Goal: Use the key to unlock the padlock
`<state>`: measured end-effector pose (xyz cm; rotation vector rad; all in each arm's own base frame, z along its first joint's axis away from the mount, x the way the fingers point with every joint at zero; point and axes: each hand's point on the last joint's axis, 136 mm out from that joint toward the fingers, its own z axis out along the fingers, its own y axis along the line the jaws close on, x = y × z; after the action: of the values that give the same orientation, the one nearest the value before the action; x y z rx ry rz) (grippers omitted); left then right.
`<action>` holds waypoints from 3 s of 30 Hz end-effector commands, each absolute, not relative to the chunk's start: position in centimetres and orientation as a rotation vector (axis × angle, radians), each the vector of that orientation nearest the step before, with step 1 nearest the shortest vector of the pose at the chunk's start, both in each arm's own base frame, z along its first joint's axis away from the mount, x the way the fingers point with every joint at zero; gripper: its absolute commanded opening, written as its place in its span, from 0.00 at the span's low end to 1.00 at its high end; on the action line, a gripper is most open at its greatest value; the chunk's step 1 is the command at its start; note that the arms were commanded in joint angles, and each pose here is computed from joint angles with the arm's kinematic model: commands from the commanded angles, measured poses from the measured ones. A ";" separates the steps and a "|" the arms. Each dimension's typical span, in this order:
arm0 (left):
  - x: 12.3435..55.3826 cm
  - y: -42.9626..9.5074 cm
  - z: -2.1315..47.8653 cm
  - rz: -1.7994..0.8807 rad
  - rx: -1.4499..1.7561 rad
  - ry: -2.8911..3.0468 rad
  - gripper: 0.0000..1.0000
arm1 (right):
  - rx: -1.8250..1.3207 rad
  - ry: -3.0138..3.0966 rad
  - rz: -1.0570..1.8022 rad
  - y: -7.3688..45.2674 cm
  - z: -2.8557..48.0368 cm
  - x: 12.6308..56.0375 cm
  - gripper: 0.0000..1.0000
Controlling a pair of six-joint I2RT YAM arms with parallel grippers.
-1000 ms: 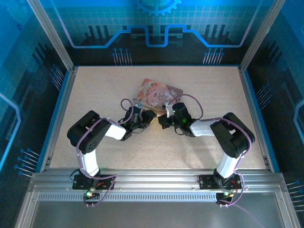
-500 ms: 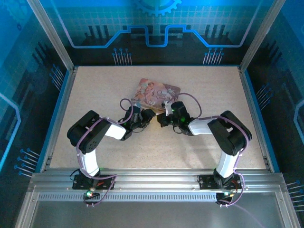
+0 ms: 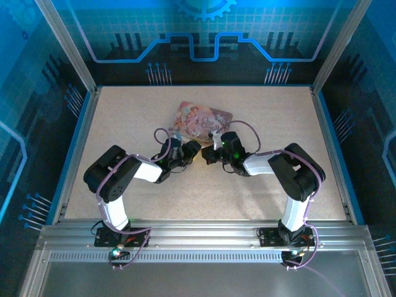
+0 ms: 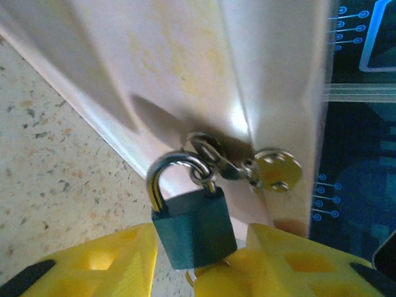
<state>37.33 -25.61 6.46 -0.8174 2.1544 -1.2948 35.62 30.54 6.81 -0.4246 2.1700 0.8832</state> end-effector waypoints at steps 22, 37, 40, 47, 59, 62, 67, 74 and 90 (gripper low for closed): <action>32.9 -20.5 9.6 -1.366 -0.906 2.082 0.57 | -0.235 2.314 1.054 32.2 8.5 33.2 0.00; 34.5 -22.8 7.8 -1.557 -0.997 1.967 0.46 | -0.053 2.398 1.135 32.6 8.9 32.2 0.00; 34.7 -22.9 7.4 -1.563 -1.016 1.949 0.46 | -0.055 2.409 1.134 32.6 8.8 32.1 0.00; 34.9 -23.4 7.2 -1.578 -1.020 1.931 0.41 | -0.057 2.418 1.137 32.8 8.6 32.0 0.00; 35.9 -24.6 7.6 -1.611 -1.006 1.918 0.41 | -0.067 2.419 1.142 33.3 8.8 31.9 0.00; 36.0 -24.6 7.7 -1.607 -1.008 1.913 0.44 | -0.068 2.424 1.138 33.4 8.6 31.9 0.00; 36.1 -24.5 7.8 -1.602 -1.009 1.909 0.45 | -0.067 2.425 1.135 33.4 8.6 32.0 0.00; 36.5 -24.8 7.9 -1.606 -1.004 1.906 0.31 | -0.063 2.420 1.149 33.5 8.9 32.0 0.00; 36.1 -24.1 8.9 -1.563 -0.983 1.904 0.06 | -0.144 2.360 1.100 32.0 10.5 30.9 0.34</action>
<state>35.72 -24.21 6.75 -1.0374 1.9658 -1.5496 31.88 32.02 8.98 -0.0756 2.4017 1.0996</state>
